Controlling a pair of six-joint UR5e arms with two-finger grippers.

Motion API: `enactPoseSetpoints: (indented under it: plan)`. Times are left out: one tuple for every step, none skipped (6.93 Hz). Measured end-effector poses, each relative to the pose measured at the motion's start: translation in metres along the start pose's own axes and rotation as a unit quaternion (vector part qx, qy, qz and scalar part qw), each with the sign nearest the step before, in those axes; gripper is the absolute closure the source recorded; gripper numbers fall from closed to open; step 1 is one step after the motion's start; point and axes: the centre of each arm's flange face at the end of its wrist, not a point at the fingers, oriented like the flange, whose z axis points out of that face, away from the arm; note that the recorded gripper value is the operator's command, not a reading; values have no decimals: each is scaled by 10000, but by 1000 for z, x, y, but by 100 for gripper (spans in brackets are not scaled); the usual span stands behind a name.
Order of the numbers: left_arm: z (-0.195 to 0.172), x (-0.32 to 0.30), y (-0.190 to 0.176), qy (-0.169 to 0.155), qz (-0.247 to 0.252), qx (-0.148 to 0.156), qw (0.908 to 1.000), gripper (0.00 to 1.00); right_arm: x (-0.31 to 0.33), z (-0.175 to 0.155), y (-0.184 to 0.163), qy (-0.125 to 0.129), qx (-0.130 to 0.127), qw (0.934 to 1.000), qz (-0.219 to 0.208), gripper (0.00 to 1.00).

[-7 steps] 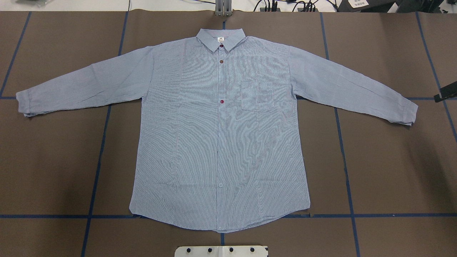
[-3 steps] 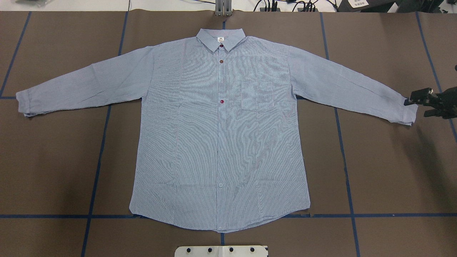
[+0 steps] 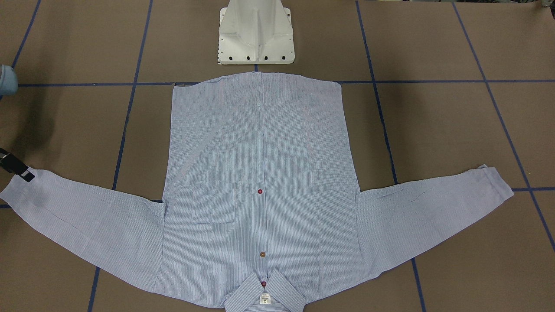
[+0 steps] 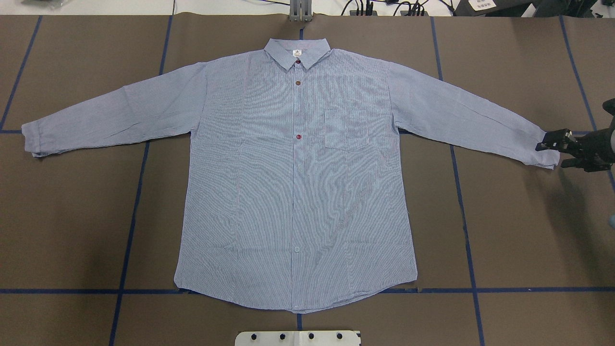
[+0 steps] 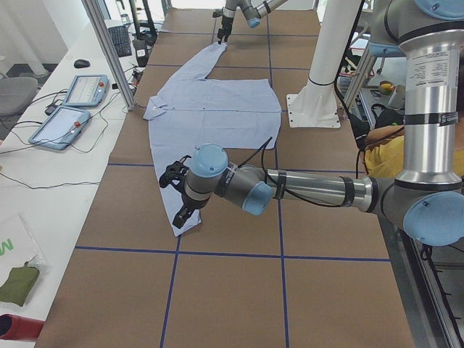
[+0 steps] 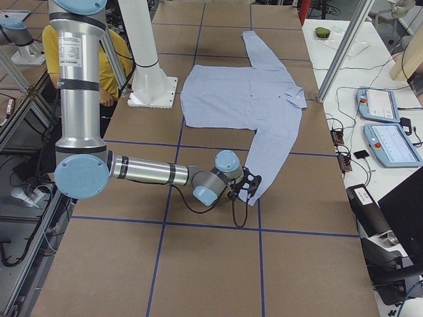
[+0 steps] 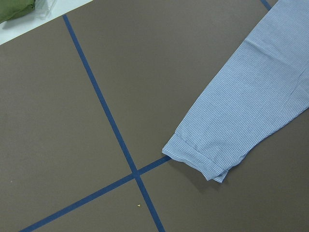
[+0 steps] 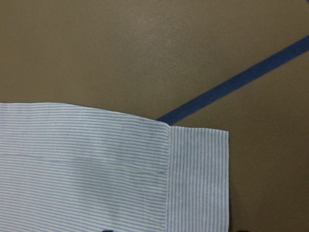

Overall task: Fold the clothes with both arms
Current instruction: 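Grasp the sleeve cuff nearest the right gripper with the right gripper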

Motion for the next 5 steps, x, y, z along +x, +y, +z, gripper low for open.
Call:
enactPoseSetpoints:
  plan:
    - [-2,2,-1,3,12,14,10000,1,7,0,3,39,-5,10000,67,26]
    - [-3,3,-1,7,19,23,10000,1,14,-1,6,67,-19,9999,105,51]
    - [-4,3,-2,5,24,34,10000,1,17,-2,7,83,-32,9999,125,64]
    - [-4,3,-1,5,20,34,10000,1,19,-2,9,95,-47,9998,169,72]
    - [-5,3,2,8,12,29,10000,1,17,0,11,96,-60,9996,239,100]
